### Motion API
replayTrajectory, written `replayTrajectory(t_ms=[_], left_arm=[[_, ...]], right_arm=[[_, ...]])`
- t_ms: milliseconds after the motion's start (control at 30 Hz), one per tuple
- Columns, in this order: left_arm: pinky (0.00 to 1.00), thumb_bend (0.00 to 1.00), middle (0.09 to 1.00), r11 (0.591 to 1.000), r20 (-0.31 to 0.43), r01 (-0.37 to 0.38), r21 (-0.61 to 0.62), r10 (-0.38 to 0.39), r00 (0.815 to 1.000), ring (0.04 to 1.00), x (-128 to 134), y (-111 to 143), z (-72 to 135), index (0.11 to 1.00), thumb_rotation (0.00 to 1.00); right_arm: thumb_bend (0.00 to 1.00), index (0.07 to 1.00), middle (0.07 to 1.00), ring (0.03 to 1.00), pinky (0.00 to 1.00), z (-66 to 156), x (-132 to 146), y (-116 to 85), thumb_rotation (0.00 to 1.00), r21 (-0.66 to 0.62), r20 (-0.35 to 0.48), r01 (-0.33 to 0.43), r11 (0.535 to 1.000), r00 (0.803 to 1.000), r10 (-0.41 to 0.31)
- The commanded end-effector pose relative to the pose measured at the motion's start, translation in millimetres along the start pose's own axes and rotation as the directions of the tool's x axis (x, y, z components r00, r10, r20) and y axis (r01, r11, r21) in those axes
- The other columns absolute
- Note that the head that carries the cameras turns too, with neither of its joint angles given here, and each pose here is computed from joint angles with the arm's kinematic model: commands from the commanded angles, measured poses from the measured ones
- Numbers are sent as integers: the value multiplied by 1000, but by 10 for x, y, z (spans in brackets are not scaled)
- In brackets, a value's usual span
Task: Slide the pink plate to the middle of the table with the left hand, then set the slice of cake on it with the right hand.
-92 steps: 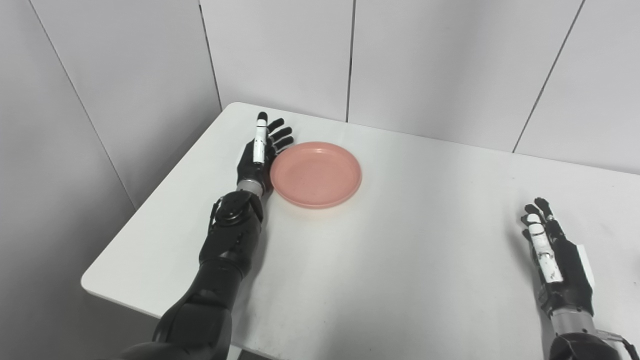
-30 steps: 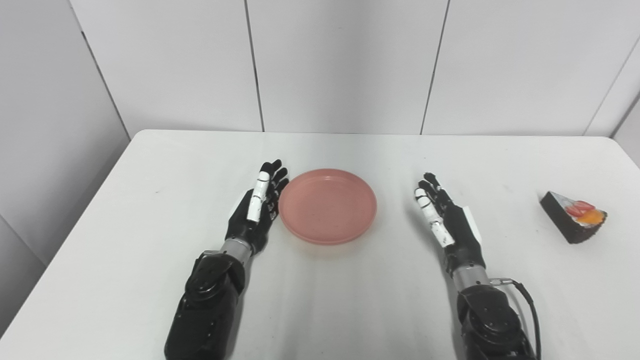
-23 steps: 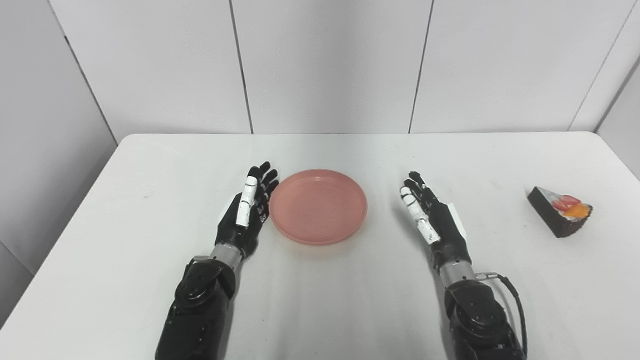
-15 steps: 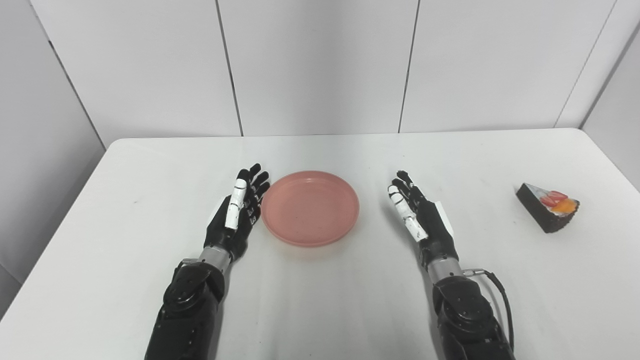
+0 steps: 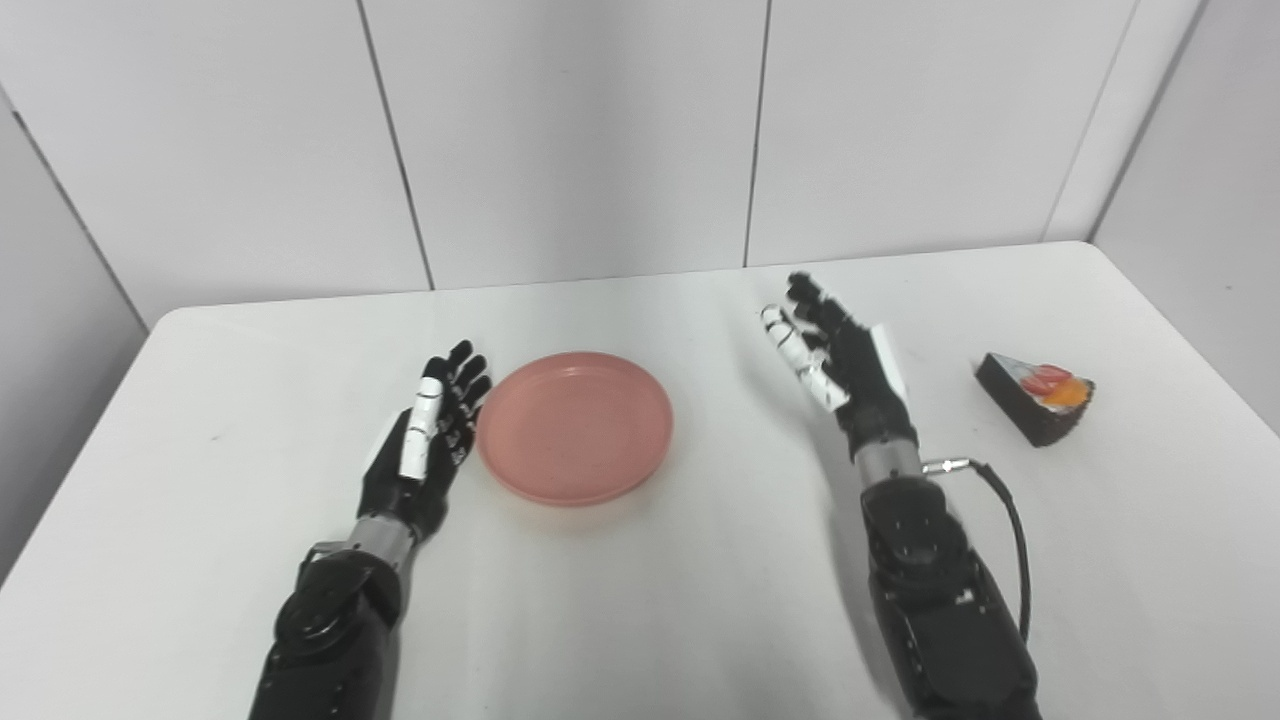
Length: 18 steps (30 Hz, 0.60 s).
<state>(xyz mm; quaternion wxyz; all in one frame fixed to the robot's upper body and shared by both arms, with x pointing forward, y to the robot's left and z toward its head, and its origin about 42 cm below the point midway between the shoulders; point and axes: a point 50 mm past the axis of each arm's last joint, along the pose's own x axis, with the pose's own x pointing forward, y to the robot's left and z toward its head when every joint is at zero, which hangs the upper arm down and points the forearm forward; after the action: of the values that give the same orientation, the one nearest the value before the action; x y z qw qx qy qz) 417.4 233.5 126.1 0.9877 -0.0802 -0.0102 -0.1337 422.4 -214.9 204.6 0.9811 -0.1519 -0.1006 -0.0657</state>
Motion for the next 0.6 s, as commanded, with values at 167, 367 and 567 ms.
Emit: replayTrajectory(t_ms=[167, 367, 567], left_arm=[[1000, 685, 988, 999, 42, 48, 13, -48, 998, 999, 98, 139, 113, 983, 1000], [1000, 735, 978, 998, 45, 65, -11, -64, 997, 994, 132, 192, 65, 965, 1000], [1000, 751, 975, 997, 37, 72, 1, -72, 997, 982, 119, 261, 70, 971, 997]], right_arm=[[637, 852, 881, 884, 827, 278, 265, -381, 580, -91, 19, 98, 991, 995, -97], [651, 854, 867, 856, 786, 349, 330, -606, 446, -153, -43, 118, 981, 991, -126], [666, 861, 855, 825, 725, 411, 373, -873, 308, -248, -77, 161, 955, 980, -185]])
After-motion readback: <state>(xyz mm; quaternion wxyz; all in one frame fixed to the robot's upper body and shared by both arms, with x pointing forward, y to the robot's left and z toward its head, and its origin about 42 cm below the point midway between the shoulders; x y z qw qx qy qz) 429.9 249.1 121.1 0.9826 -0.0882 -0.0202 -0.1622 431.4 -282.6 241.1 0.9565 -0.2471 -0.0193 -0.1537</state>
